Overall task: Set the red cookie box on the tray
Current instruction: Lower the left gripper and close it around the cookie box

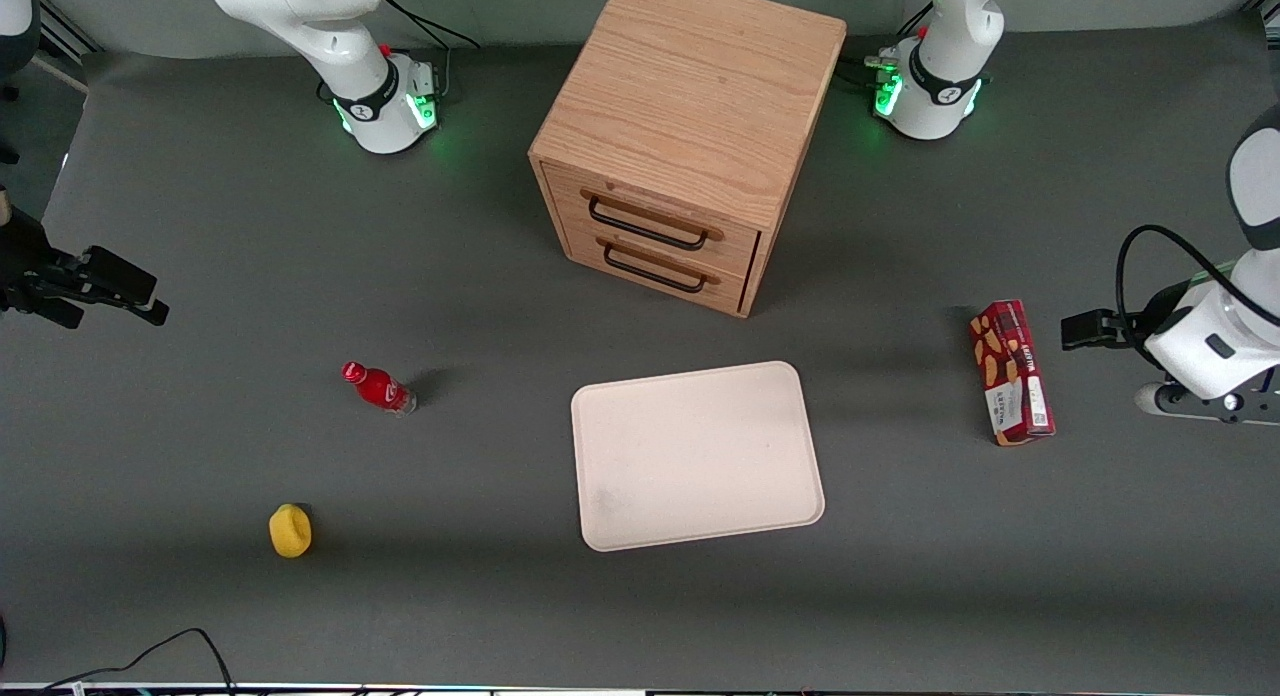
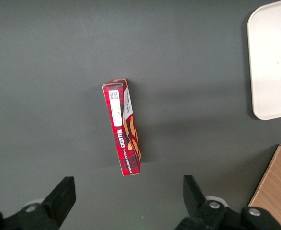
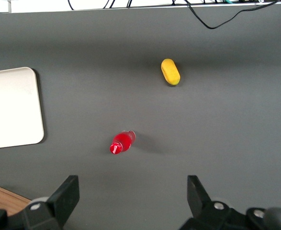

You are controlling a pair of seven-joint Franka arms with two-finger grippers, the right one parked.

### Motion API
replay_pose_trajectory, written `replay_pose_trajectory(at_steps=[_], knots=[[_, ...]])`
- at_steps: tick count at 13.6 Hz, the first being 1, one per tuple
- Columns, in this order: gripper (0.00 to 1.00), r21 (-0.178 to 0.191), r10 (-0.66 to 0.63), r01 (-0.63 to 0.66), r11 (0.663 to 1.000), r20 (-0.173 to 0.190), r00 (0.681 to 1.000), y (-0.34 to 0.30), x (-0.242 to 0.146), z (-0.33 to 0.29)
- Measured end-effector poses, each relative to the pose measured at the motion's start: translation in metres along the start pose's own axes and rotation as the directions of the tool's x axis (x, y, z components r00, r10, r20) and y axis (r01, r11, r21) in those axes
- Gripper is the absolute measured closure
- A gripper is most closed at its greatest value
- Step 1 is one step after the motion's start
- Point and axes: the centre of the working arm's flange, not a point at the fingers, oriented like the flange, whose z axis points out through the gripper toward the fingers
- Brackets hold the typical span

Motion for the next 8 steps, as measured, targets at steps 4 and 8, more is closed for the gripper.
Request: replay_pose_trajectory(at_steps=[4, 8], knots=[[0.0, -0.003, -0.003, 0.004, 1.0, 0.048, 0.999, -0.004, 0.002, 0.058], [0.0, 0.006, 0.005, -0.006, 1.0, 0.019, 1.0, -0.002, 0.004, 0.12]])
